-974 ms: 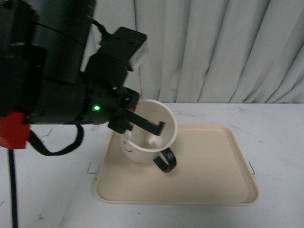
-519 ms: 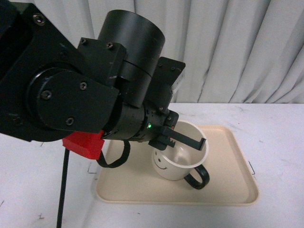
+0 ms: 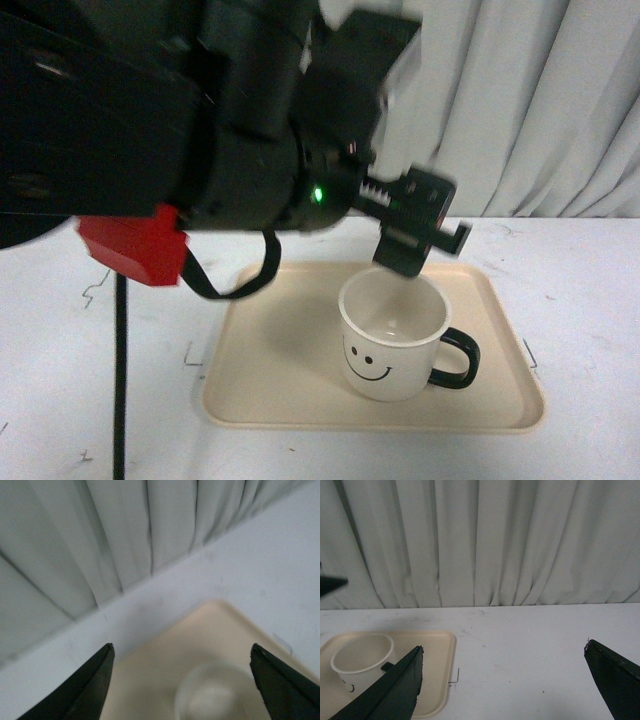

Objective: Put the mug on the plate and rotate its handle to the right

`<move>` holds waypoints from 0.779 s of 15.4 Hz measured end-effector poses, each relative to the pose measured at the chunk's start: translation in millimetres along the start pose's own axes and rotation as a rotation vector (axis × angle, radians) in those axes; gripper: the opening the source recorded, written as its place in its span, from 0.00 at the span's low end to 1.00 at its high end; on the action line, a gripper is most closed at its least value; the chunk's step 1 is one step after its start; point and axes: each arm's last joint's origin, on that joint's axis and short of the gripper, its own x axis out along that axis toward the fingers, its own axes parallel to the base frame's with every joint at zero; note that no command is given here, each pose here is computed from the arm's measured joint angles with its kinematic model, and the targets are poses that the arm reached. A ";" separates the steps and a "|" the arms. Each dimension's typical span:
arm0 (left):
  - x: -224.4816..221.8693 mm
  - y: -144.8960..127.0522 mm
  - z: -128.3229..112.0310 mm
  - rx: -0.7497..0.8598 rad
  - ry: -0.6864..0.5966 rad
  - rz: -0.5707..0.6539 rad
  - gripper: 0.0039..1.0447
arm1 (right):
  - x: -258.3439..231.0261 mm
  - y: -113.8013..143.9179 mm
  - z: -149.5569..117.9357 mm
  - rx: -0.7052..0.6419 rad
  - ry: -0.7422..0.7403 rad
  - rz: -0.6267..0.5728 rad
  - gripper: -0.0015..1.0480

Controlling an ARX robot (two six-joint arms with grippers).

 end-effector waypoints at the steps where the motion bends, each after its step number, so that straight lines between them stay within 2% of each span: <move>1: -21.7 5.8 16.2 0.048 -0.184 0.056 0.87 | 0.0 0.0 0.0 0.000 0.000 0.000 0.94; 2: -36.7 10.0 27.5 0.064 -0.313 0.107 0.96 | 0.0 0.0 0.0 0.000 0.000 0.000 0.94; 3: -47.2 16.2 29.1 -0.040 -0.387 0.301 0.86 | 0.0 0.0 0.0 0.000 0.000 0.001 0.94; 5: -75.7 35.7 -20.1 -0.187 -0.304 0.512 0.65 | 0.0 0.0 0.0 0.000 0.000 -0.001 0.94; 6: -95.7 48.4 -38.4 -0.224 -0.296 0.554 0.53 | 0.0 0.0 0.0 0.000 0.000 -0.001 0.94; 7: -113.4 54.8 -44.1 -0.247 -0.328 0.561 0.42 | 0.0 0.0 0.0 0.000 0.000 0.000 0.94; 8: -129.8 57.4 -50.5 -0.254 -0.353 0.546 0.30 | 0.0 0.0 0.0 0.000 0.000 0.000 0.94; 10: -150.4 60.0 -74.6 -0.258 -0.319 0.526 0.07 | 0.0 0.0 0.0 0.000 0.000 0.000 0.94; 11: -160.6 62.4 -84.0 -0.262 -0.309 0.534 0.02 | 0.0 0.0 0.0 0.000 0.000 0.000 0.94; 12: -171.2 64.6 -89.0 -0.266 -0.321 0.543 0.01 | 0.0 0.0 0.0 0.000 0.000 0.000 0.94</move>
